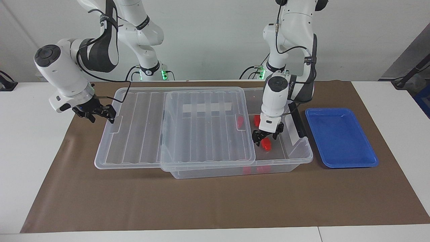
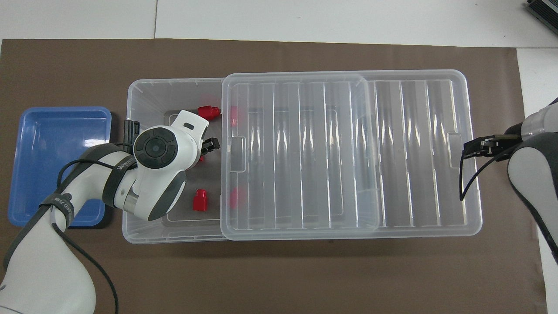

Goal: Place red block in blue tray from box
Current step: 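Grasp a red block inside the box with the left gripper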

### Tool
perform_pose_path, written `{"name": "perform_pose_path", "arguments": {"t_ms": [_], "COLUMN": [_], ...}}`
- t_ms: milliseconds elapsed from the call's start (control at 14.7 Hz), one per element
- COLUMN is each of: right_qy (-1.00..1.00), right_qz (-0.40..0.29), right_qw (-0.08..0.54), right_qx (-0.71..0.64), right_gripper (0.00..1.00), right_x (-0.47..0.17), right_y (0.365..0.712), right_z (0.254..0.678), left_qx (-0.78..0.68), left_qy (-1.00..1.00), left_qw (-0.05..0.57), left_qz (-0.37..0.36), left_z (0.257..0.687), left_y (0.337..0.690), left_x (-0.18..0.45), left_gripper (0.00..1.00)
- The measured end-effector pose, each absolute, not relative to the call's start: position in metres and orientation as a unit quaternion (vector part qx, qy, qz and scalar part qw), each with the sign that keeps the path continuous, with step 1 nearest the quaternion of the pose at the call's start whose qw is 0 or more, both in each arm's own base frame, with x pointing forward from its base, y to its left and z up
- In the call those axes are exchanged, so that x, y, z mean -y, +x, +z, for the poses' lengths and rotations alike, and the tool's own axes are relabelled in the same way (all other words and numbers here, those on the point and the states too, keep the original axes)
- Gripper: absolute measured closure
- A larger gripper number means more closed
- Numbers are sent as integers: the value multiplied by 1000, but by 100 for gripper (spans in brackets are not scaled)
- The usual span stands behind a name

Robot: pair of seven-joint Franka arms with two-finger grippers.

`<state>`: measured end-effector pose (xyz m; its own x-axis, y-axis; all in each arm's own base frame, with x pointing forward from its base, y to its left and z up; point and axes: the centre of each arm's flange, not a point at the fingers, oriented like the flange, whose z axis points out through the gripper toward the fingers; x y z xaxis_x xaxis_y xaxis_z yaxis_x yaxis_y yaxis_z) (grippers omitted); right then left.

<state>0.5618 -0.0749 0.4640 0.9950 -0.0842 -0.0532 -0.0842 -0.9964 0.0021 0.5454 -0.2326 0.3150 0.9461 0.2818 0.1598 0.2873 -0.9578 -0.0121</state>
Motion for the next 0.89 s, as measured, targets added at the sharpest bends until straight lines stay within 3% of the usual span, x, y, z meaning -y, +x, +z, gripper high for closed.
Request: {"name": "perform_pose_path", "arguments": {"t_ms": [341, 885], "right_qy": [-999, -999], "right_qz": [13, -11], "right_qw": [-1, -4], "right_qx": [-35, -31], "right_gripper": [4, 1], "right_x": [67, 11], "right_y": [563, 558], "right_z": [478, 541], "left_qx": [139, 113], "left_qy": [-987, -990], "left_qw": [21, 26], "left_qz": [-81, -78], "left_z": [314, 311], "left_y": [545, 545], "left_x": [233, 231], "left_gripper": [4, 7]}}
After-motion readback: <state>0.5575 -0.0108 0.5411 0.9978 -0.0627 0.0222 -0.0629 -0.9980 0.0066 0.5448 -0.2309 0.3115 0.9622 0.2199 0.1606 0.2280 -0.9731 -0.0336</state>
